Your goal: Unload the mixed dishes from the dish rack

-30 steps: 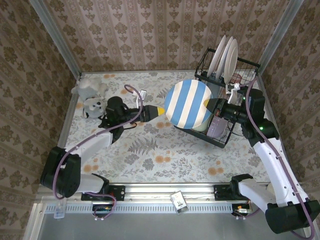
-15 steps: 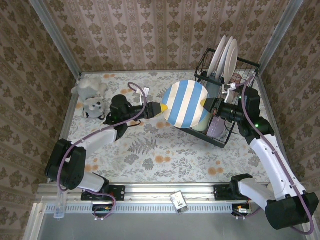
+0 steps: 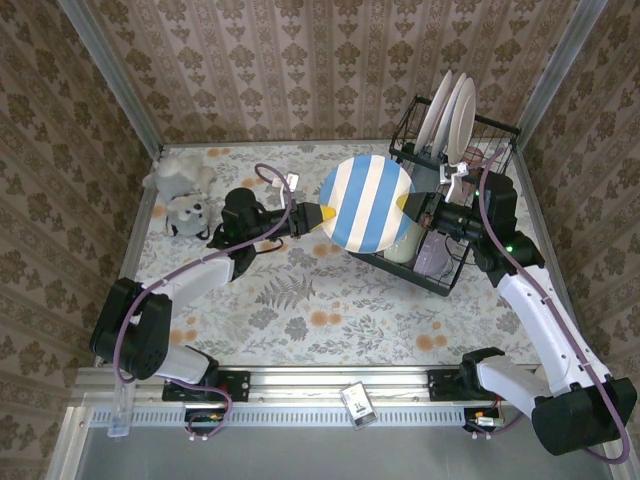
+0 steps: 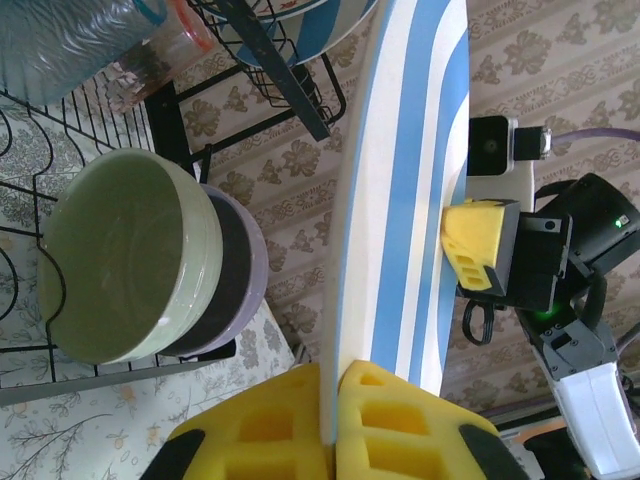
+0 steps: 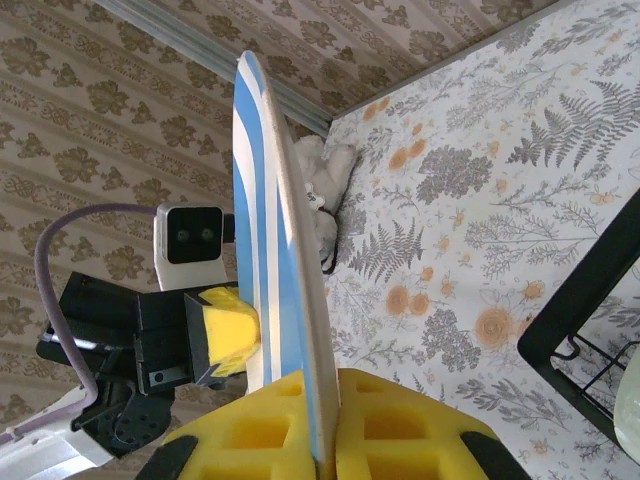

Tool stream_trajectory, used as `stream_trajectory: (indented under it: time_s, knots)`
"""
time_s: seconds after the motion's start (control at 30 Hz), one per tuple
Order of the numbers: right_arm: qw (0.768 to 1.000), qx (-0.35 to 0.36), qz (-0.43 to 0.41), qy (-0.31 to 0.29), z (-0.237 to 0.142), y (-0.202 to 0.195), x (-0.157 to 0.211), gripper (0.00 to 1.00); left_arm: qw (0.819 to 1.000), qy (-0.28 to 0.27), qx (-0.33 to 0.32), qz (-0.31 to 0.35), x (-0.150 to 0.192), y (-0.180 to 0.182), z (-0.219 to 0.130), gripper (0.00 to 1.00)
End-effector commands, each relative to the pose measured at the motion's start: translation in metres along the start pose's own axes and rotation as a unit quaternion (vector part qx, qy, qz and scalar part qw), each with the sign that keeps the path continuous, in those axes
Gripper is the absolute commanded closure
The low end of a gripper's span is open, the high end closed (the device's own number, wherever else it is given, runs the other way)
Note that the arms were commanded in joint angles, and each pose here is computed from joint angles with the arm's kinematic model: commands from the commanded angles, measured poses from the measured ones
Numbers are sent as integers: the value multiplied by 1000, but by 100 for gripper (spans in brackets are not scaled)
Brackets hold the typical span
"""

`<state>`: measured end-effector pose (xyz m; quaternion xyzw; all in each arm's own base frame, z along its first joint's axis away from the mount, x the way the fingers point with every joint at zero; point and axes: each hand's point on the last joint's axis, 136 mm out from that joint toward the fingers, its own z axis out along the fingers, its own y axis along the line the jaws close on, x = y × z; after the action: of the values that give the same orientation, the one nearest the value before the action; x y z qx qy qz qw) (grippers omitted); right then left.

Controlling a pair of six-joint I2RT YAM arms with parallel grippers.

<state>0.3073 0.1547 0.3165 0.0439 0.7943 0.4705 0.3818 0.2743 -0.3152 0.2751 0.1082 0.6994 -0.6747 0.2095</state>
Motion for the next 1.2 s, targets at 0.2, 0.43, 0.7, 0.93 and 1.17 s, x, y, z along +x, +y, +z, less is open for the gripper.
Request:
stream_trajectory:
  time_s: [0.2,0.43,0.7,0.93,1.17]
  knots:
    - [999,-30,-20,-1,-2,17,1,38,997,-72,-16,35,-19,-20,-13,100]
    - [999,-14,-46,-20,-12,19,1,0,987,-144,-62,22,-47,-24,-51,100]
    - [998,8,-67,-7,-16,14,16,0,965,-198,-168,-20,-77,16,-122,100]
    - [997,32,-64,-2,-22,1,28,0,948,-191,-245,-73,-76,74,-157,100]
    - [996,71,-62,-2,-26,-19,36,0,930,-175,-303,-112,-77,130,-173,100]
